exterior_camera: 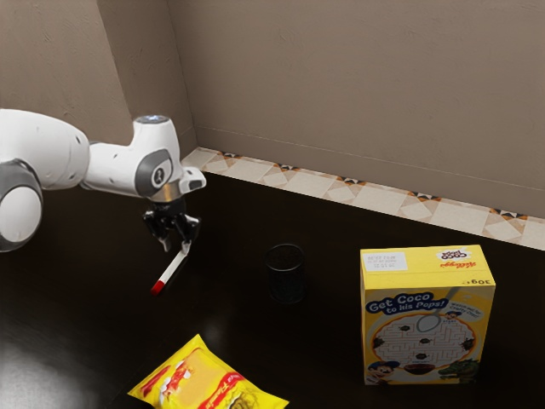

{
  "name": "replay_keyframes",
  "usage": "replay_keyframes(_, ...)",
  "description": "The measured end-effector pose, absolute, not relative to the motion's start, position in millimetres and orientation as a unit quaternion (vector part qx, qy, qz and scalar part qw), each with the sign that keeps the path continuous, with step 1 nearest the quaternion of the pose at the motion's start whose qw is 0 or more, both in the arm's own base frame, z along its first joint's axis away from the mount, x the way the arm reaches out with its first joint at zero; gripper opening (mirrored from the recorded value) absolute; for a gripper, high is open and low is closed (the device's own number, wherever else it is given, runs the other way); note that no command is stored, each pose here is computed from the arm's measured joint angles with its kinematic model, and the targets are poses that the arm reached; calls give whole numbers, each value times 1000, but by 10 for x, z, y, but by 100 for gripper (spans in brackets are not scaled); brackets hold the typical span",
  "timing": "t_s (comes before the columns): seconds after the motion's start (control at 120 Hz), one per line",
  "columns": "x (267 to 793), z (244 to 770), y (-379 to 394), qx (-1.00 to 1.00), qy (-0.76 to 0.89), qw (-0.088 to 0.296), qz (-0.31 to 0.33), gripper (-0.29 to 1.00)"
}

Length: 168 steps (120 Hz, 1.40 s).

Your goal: Put the marker into the pen holder.

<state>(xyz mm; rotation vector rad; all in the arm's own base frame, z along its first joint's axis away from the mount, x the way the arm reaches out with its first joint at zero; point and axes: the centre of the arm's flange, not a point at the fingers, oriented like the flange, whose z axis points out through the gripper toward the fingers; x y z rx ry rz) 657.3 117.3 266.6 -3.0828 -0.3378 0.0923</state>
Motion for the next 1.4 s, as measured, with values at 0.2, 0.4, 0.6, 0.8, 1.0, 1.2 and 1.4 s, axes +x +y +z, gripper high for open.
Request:
replay_keyframes(0.2, 6583, 2536, 1171, -991, -129, 21, 35, 22)
replay_keyframes(0.4, 6580, 2456, 1164, -988, -145, 21, 40, 19)
replay_keyframes(0.6, 6579, 2437, 1166, -987, -156, 21, 40, 5)
replay_keyframes(0.8, 6626, 3149, 882, -990, -138, 22, -9, -5)
replay_keyframes(1.0, 6311, 4615, -125, -993, -48, 3, -106, -7)
replay_keyframes(1.2, 6397, 4856, -947, -991, 14, -27, -130, -8)
replay_keyframes(1.4, 6642, 4645, -1297, -991, 40, -34, -125, -8)
